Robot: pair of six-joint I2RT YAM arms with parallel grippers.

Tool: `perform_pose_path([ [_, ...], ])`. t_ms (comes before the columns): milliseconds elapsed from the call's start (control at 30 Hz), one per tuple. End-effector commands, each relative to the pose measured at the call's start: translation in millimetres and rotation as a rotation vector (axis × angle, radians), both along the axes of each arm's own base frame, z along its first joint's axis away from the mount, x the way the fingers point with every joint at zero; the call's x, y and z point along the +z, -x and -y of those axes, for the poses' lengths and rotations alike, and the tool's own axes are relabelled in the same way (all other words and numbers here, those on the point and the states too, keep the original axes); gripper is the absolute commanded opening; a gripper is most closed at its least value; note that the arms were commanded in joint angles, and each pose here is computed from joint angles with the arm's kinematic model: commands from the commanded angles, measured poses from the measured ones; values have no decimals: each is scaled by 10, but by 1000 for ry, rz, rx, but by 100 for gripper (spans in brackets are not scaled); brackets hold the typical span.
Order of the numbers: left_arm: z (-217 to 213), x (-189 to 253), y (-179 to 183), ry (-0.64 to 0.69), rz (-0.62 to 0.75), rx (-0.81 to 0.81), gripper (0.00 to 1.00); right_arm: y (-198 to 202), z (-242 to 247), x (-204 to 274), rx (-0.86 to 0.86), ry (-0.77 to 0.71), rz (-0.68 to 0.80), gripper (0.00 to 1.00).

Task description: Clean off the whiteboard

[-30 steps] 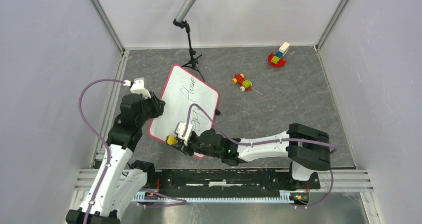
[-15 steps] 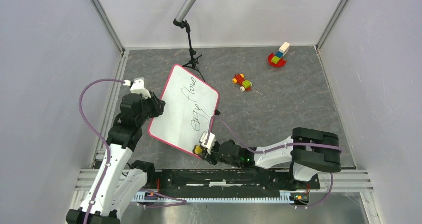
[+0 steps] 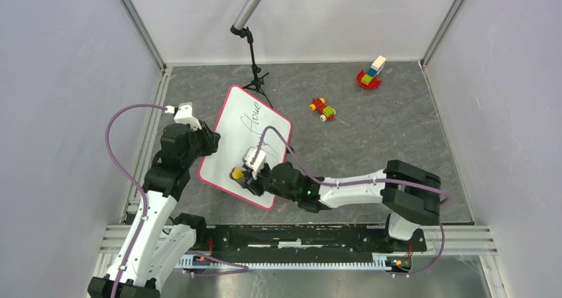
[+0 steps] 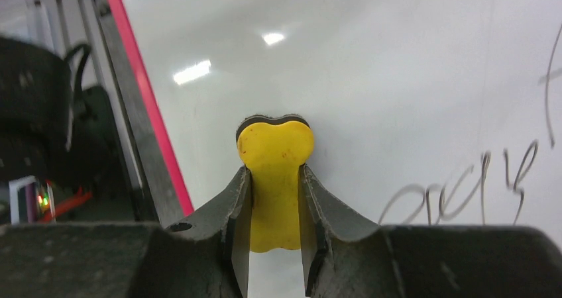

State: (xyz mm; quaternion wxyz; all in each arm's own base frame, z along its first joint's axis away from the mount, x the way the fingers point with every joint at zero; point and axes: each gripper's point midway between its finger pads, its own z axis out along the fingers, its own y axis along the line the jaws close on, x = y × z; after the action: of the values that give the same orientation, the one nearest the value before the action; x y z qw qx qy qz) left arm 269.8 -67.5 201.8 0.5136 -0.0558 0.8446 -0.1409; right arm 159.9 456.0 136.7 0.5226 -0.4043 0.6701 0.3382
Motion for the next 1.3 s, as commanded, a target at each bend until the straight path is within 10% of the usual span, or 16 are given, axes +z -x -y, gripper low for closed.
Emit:
perform_pose_path([
  [0, 135, -222, 159, 29, -108, -61, 2, -254, -286, 261, -12, -80, 4, 0],
  [467, 156, -234, 150, 33, -111, -71, 2, -513, 941, -1154, -278, 116, -234, 0],
  [967, 154, -240, 142, 31, -114, -71, 2, -650, -285, 243, -84, -143, -96, 0],
  [1267, 158, -244, 148, 33, -116, -72, 2, -963, 226, -478, -243, -63, -204, 0],
])
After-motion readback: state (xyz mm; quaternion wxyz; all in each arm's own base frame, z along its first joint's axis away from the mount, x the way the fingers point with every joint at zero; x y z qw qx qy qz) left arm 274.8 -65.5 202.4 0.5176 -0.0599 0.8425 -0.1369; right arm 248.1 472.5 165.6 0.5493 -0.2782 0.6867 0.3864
